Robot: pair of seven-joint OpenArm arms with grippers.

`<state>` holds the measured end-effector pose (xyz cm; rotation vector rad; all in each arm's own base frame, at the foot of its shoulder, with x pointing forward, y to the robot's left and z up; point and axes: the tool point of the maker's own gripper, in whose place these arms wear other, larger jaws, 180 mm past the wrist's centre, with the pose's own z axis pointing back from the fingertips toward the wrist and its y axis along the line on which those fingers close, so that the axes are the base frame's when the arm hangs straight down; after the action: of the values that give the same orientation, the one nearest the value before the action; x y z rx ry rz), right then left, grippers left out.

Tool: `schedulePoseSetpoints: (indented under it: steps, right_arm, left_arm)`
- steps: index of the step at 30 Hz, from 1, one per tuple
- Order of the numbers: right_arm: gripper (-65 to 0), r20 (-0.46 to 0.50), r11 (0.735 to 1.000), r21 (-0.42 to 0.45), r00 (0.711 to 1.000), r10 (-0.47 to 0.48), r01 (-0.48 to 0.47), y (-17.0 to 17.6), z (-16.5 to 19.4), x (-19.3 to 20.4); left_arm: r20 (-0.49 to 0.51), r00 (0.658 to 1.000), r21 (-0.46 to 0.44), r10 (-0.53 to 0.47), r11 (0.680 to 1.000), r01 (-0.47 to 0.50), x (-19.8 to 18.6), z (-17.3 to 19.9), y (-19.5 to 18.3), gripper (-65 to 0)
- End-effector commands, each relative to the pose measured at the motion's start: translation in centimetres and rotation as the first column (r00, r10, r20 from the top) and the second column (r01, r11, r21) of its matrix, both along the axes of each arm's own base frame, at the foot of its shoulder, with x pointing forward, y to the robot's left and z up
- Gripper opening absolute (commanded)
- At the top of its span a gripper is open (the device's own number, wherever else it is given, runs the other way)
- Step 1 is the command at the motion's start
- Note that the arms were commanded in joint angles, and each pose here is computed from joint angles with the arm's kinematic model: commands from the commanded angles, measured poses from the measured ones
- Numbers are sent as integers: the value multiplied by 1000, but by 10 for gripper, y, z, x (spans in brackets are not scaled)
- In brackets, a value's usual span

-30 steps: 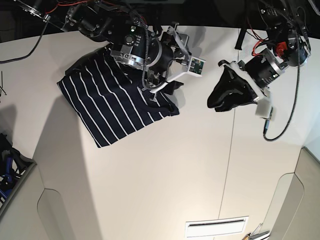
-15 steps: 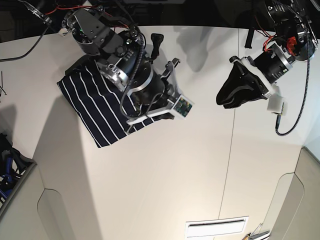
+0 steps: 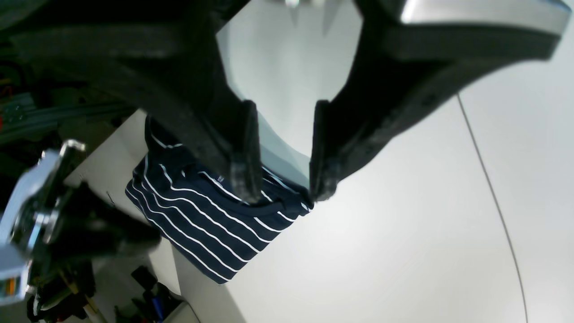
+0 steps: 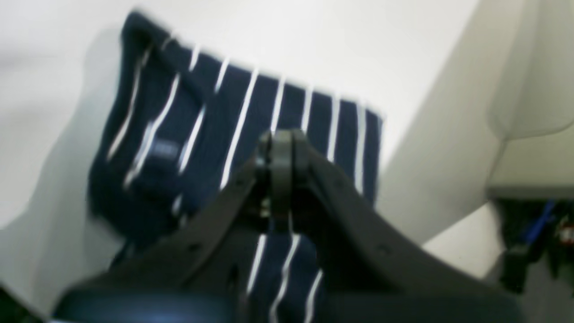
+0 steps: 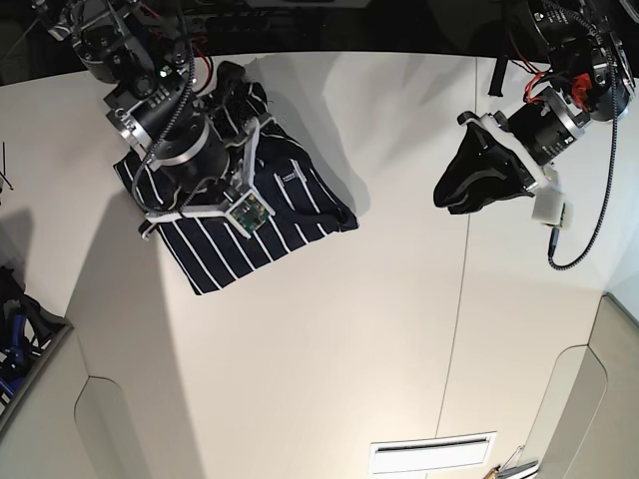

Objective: Fold the T-shirt properly
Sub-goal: 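Grasp the shirt's folded edge with the right gripper and tuck it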

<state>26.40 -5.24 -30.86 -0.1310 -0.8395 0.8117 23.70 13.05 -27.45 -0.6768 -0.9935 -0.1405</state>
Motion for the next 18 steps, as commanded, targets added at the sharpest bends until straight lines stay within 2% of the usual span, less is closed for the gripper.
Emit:
schedulePoseSetpoints:
  steps: [1,5,10,15,18]
  right_arm:
    - [-650,10,1000,25,1000,17,-17,3,4,-3]
    - [-650,-98,996,76,994,42,-35,11,-17,-33]
    - [-650,-218,982,168,969,120,-83,34,-34,-72]
    - [-650,-295,931,339,925,238,-132,80,-31,-105]
    - [-650,-276,919,374,931,239,-125,91,-23,-102]
  left_arm:
    - [63,998,-17,-6,1000,7,4,15,-2,-455]
    - [63,998,-17,-6,1000,7,4,15,-2,-455]
    - [61,998,-15,-7,1000,7,4,15,-2,-455]
    - [63,998,-17,-6,1000,7,4,15,-2,-455]
    - [73,997,-34,-8,999,11,4,19,-3,-455]
